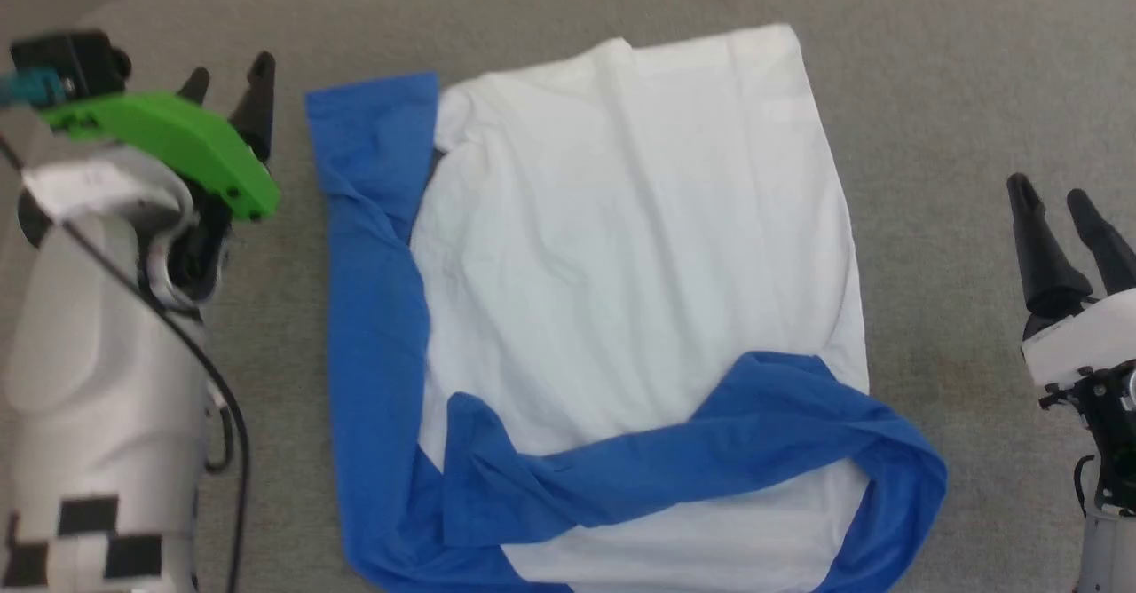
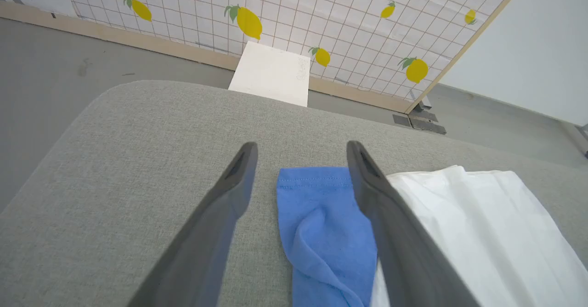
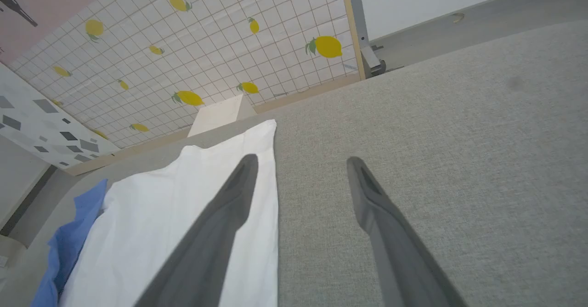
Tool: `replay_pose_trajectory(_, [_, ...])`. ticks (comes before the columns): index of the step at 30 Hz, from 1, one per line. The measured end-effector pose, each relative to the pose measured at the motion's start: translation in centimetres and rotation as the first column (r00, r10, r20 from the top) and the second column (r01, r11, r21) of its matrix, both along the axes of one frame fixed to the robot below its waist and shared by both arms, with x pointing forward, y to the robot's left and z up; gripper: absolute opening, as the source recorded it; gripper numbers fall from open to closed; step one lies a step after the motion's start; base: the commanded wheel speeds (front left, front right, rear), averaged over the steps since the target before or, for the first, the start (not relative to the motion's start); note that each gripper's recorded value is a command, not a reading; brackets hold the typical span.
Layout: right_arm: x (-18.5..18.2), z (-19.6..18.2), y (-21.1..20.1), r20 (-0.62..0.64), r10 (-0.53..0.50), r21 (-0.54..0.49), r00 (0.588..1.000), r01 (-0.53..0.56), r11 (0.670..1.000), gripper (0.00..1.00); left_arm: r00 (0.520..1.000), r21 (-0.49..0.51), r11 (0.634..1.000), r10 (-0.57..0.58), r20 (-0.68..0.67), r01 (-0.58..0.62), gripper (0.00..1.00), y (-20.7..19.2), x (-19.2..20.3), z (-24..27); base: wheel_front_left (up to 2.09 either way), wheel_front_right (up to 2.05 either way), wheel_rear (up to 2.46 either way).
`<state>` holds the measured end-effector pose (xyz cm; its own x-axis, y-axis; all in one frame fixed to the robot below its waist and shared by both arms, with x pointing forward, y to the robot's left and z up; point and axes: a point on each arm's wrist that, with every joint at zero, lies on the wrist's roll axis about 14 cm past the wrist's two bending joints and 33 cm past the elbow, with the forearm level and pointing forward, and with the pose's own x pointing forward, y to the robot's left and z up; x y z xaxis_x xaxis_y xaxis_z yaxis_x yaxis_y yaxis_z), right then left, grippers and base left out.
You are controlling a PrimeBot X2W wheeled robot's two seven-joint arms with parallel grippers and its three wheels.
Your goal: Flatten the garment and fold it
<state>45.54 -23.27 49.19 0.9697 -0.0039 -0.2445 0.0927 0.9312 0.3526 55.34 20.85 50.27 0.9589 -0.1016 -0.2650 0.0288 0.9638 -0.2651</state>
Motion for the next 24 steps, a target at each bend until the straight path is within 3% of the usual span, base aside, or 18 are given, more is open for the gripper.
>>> replay_pose_trajectory(4, [0.4, -1.5, -0.9, -0.034, -0.023, -0.012, 0.999, 0.022, 1.0, 1.0, 0.978, 0.014, 0.999, -0.047, -0.201, 0.051, 1.0, -0.9, 2.2, -3.7, 0.0, 0.0, 0.0])
replay_pose_trajectory(10, [0.0, -4.3, -2.2, -0.106, -0.056, -0.02, 0.993, 0.054, 0.998, 1.0, 0.857, 0.12, 0.986, -0.041, -0.514, 0.119, 1.0, -0.9, 2.5, -10.7, 0.0, 0.0, 0.0])
replay_pose_trajectory(19, [-0.5, -6.4, -3.9, -0.154, -0.104, -0.043, 0.982, 0.099, 0.994, 1.0, 0.777, 0.191, 0.956, -0.054, -0.628, 0.221, 1.0, -1.5, 3.0, -14.4, 0.0, 0.0, 0.0])
replay_pose_trajectory(20, [-0.5, -6.5, -3.9, -0.157, -0.107, -0.044, 0.982, 0.101, 0.994, 1.0, 0.777, 0.185, 0.957, -0.061, -0.627, 0.224, 0.4, -1.6, 3.1, -14.4, 0.0, 0.0, 0.0])
replay_pose_trajectory(21, [-0.5, -6.6, -4.0, -0.157, -0.108, -0.044, 0.982, 0.102, 0.994, 1.0, 0.779, 0.182, 0.957, -0.063, -0.623, 0.224, 0.0, -1.6, 3.1, -14.4, 0.0, 0.0, 0.0])
replay_pose_trajectory(24, [-0.2, -6.7, -3.8, -0.158, -0.103, -0.04, 0.982, 0.098, 0.994, 1.0, 0.796, 0.166, 0.96, -0.083, -0.599, 0.225, 0.0, -1.9, 3.2, -14.1, 0.0, 0.0, 0.0])
